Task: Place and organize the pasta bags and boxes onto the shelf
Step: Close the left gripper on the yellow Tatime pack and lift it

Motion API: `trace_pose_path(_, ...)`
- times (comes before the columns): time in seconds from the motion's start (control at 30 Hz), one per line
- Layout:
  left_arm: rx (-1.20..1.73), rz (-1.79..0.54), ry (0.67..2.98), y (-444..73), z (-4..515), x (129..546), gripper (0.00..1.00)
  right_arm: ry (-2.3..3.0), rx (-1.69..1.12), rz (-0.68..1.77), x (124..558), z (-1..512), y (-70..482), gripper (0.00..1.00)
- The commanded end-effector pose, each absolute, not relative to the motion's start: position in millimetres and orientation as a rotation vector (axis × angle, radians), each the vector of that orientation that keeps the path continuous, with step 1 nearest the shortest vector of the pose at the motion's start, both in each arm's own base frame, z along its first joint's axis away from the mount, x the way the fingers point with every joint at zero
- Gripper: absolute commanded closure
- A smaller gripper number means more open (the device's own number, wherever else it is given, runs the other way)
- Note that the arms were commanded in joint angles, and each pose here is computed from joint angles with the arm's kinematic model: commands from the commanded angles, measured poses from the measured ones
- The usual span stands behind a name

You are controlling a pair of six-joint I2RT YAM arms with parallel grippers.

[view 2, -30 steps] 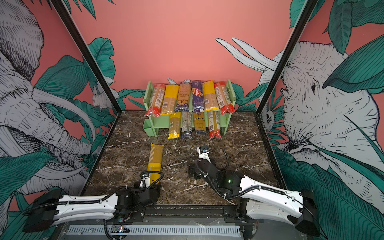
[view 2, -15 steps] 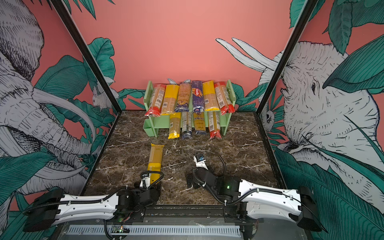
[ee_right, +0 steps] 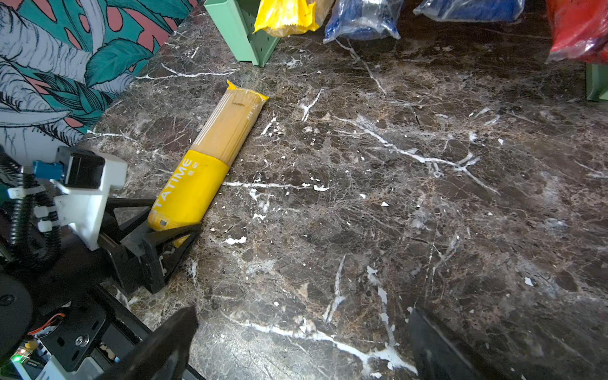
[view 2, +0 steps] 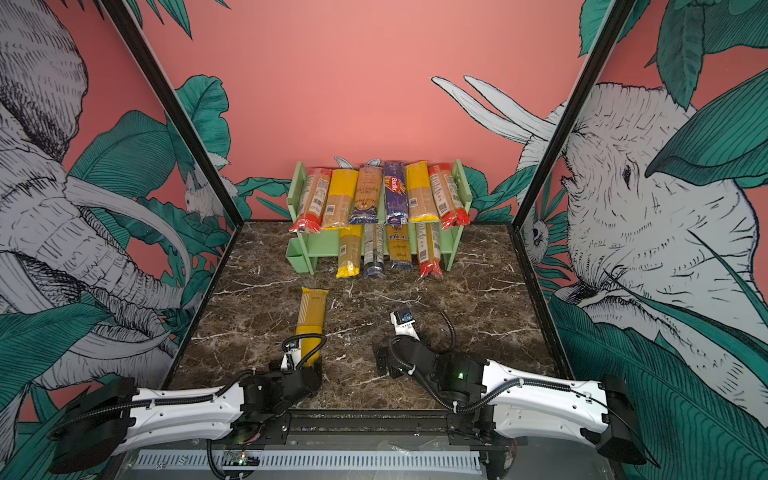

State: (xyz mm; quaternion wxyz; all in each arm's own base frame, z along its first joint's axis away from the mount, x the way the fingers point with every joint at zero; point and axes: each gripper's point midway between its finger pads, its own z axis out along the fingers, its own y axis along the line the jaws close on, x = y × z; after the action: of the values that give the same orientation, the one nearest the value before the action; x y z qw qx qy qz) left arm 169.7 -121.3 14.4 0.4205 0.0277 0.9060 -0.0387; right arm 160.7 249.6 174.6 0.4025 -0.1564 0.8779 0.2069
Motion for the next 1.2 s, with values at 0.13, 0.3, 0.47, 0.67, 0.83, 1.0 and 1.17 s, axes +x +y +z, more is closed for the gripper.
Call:
trace_pose_path(0.13, 0.106, -0.096, 2.345, -126.2, -9.9, 167.0, 0.01, 2.196, -0.367, 0.51, 162.9, 186.4, 243.5, 0.01)
trace_pose_path(0.3, 0.117, -0.082, 2.383, -130.5, -26.0, 166.6, 0.01, 2.192, -0.363, 0.507, 162.6, 190.6, 239.4, 0.01)
trace_pose_path(0.47, 0.105, -0.074, 2.439, -130.6, -48.5, 160.7, 0.18, 2.186, -0.355, 0.501, 161.6, 195.9, 230.7, 0.01)
trace_pose_path(0.67, 0.101, -0.1, 2.501, -128.0, -74.9, 149.8, 0.69, 2.172, -0.332, 0.474, 161.2, 204.1, 212.3, 0.01)
trace_pose_path(0.83, 0.114, -0.143, 2.501, -136.1, -75.0, 150.2, 1.0, 2.167, -0.326, 0.458, 161.0, 208.6, 204.8, 0.01)
trace_pose_path(1.0, 0.202, -0.128, 2.478, -155.0, -48.7, 157.3, 1.0, 2.166, -0.334, 0.452, 161.5, 209.8, 206.0, 0.01)
trace_pose_path(1.17, 0.243, -0.142, 2.408, -160.7, -3.0, 165.4, 1.0, 2.162, -0.337, 0.455, 161.9, 208.8, 207.7, 0.01)
